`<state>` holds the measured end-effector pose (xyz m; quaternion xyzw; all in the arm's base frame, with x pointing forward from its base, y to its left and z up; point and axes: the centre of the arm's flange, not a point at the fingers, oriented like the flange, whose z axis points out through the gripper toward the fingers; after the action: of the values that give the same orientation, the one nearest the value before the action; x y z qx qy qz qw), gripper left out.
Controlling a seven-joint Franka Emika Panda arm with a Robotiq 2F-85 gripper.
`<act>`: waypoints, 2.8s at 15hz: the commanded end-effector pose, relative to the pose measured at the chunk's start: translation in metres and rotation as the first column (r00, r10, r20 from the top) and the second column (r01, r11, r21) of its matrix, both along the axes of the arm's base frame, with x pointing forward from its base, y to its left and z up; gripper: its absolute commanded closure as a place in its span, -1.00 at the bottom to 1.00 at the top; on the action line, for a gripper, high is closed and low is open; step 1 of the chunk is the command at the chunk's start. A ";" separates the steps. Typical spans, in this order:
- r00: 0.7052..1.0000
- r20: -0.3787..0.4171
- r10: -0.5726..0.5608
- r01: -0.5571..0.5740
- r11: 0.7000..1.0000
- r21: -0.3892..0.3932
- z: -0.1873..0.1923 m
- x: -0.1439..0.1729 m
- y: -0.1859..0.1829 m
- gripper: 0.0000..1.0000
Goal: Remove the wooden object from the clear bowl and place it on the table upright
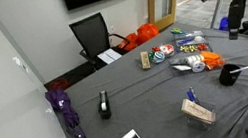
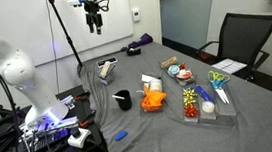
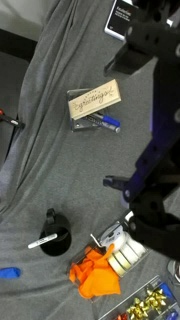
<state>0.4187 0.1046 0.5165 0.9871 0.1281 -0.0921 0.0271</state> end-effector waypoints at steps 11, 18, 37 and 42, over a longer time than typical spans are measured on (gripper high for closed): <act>1.000 0.000 0.000 0.000 1.000 0.000 0.000 0.000 0.000 -1.00; 1.000 0.000 0.000 0.000 1.000 0.000 0.000 0.000 0.000 -1.00; 0.887 0.109 -0.448 0.458 0.883 -0.101 -0.070 0.027 0.066 -1.00; 0.773 0.159 -0.614 0.626 0.779 -0.030 -0.097 0.039 0.079 -1.00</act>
<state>0.4544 0.1741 0.4396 0.9833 -0.1677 -0.0415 0.0576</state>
